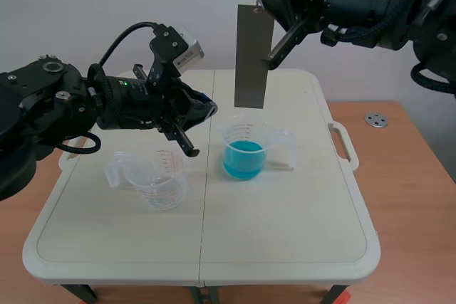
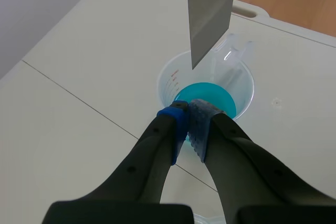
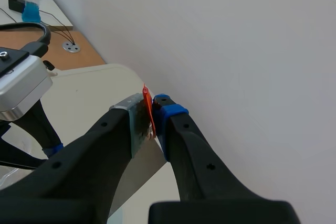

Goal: Hold the metal plate by the orange handle, dip it into the blue solution, take it out and point at it, then put the plate back in the beaker on the left.
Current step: 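Point at the plate with the left hand, then lower the plate into the blue solution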

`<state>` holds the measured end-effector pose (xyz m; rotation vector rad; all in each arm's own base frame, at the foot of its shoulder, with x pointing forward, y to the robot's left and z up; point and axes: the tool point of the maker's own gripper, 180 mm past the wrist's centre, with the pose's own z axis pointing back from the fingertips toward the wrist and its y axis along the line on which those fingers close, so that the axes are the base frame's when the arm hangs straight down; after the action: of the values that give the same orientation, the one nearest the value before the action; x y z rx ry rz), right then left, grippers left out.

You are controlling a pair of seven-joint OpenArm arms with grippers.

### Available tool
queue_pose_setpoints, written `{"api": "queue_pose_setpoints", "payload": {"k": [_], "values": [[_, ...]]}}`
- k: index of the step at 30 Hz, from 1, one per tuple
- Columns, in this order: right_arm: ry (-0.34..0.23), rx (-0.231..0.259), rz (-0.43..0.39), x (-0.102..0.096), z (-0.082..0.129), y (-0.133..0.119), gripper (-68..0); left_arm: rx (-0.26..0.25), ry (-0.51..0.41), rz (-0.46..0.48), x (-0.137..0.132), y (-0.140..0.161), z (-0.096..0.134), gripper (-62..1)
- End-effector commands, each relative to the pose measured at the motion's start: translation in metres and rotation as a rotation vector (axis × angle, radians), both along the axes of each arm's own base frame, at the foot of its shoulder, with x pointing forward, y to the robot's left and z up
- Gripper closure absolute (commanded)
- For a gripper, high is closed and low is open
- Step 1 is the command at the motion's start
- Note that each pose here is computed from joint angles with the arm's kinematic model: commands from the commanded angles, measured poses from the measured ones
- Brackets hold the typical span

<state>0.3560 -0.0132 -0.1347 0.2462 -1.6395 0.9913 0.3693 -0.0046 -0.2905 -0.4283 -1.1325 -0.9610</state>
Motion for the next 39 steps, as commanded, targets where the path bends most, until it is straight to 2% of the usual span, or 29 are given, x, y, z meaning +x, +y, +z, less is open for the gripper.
{"api": "queue_pose_setpoints", "payload": {"k": [1,6,12,17,22,28,33,39], "values": [[-0.048,0.019,0.003,0.002,0.017,-0.001,-1.3,-0.019,-0.033,-0.004,0.006,-0.003,0.014,-1.8],[-0.051,0.021,0.005,0.002,0.018,-0.001,-1.3,-0.001,-0.050,0.063,0.014,0.016,0.012,-1.8],[-0.051,0.021,0.005,0.002,0.018,-0.001,-1.3,0.009,-0.129,0.232,0.022,0.082,0.024,-1.8],[-0.059,0.030,0.011,0.001,0.020,0.000,-1.3,0.037,-0.180,0.321,0.002,0.139,0.036,-1.8],[-0.068,0.043,0.020,0.000,0.023,0.001,-1.3,0.094,-0.198,0.429,-0.024,0.194,0.037,-1.8],[-0.059,0.066,0.027,0.002,0.018,0.000,-1.3,0.195,-0.176,0.544,-0.059,0.247,0.019,-1.8],[-0.040,0.085,0.028,0.006,0.009,-0.003,-1.3,0.265,-0.118,0.628,-0.096,0.277,-0.006,-1.8],[-0.022,0.102,0.034,0.008,0.001,-0.003,-1.3,0.331,0.022,0.597,-0.151,0.279,-0.046,-1.8]]}}
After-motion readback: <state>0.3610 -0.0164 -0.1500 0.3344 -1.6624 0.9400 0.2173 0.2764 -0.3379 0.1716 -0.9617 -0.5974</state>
